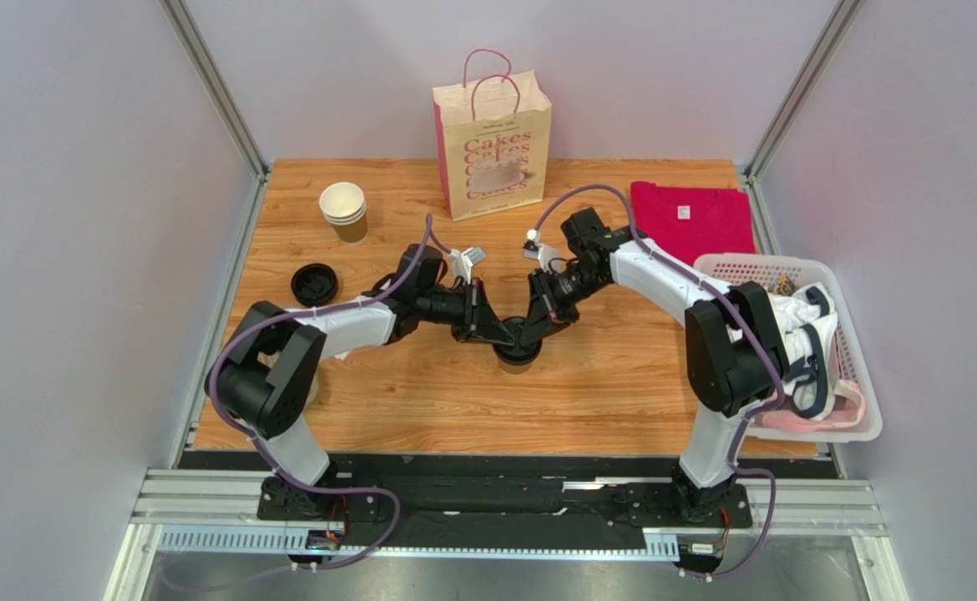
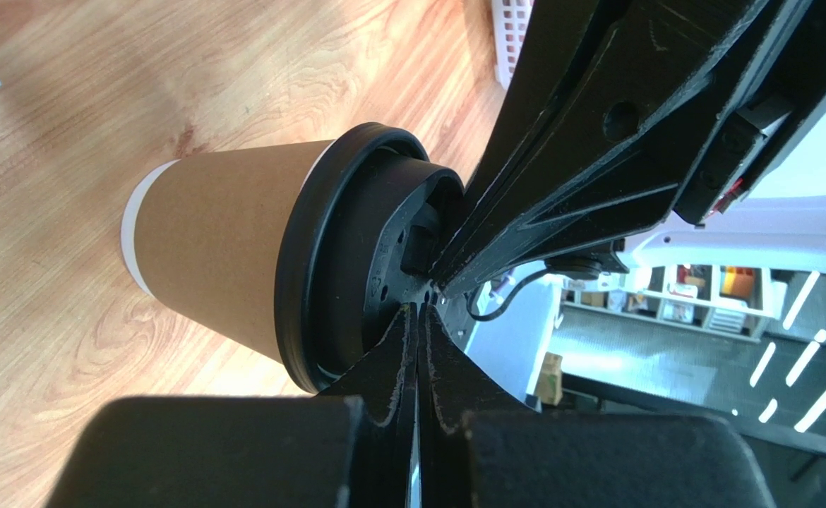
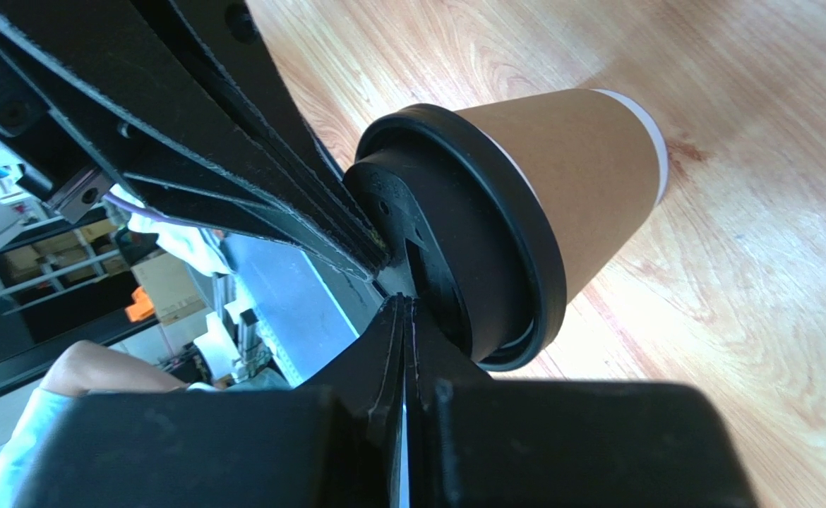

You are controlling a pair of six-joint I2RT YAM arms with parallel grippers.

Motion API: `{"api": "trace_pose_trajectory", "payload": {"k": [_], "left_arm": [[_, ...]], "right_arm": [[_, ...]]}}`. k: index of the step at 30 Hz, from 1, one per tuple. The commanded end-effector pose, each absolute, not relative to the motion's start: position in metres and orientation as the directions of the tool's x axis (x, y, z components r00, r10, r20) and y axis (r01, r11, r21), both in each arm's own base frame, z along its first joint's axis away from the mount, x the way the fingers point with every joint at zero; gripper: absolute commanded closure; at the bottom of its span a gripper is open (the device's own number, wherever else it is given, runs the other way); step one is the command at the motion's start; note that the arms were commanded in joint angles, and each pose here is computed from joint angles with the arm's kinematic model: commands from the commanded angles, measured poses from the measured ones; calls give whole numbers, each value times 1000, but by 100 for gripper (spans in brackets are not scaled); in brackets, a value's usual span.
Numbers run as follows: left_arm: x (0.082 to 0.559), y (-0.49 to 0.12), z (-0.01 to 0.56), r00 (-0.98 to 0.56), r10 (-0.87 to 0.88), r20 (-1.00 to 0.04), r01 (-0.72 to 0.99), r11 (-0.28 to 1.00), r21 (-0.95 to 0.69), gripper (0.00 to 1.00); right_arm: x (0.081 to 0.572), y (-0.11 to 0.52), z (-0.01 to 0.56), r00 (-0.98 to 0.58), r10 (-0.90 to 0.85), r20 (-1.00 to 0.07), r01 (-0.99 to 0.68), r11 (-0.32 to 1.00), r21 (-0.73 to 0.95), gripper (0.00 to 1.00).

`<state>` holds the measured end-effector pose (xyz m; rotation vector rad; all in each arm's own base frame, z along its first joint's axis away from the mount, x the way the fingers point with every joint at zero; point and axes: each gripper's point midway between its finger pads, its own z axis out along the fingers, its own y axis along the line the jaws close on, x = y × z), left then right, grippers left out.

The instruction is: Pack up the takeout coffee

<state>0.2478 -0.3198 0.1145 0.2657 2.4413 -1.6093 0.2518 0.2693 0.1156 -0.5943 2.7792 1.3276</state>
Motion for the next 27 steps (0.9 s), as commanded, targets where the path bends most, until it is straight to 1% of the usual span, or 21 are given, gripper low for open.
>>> {"api": "trace_pose_trajectory", "payload": {"k": [1, 7, 17, 20, 22, 23, 24, 25, 26, 27], "left_arm": [[248, -305, 56, -978, 38, -206, 194, 531, -825, 100], [248, -296, 34, -987, 31, -156, 147, 554, -819, 100], [251, -293, 25, -987, 28, -159, 147, 561, -814, 100], [257, -300, 46, -969, 62, -240, 237, 513, -825, 100], [267, -303, 65, -938, 84, -337, 333, 491, -805, 100], [267, -304, 69, -932, 92, -350, 349, 488, -800, 100], [274, -307, 81, -918, 95, -385, 382, 473, -793, 100], [275, -307, 85, -909, 104, -405, 403, 468, -786, 100], [274, -310, 93, -902, 115, -416, 421, 442, -792, 100], [276, -312, 102, -894, 114, -434, 439, 423, -793, 100]], "right_arm": [[259, 248, 49, -924, -357, -135, -359, 693, 625, 99], [259, 238, 25, -934, -343, -96, -327, 718, 615, 100], [254, 233, 6, -939, -337, -67, -305, 730, 612, 100], [254, 236, 18, -938, -335, -88, -313, 711, 630, 100], [255, 244, 39, -934, -335, -124, -329, 668, 668, 100], [254, 246, 45, -936, -330, -122, -321, 656, 683, 100], [252, 251, 55, -935, -330, -132, -320, 625, 712, 99], [252, 254, 66, -933, -327, -152, -330, 602, 727, 99], [250, 258, 76, -935, -320, -151, -319, 575, 753, 98], [249, 261, 89, -931, -320, -177, -335, 551, 764, 98]]}}
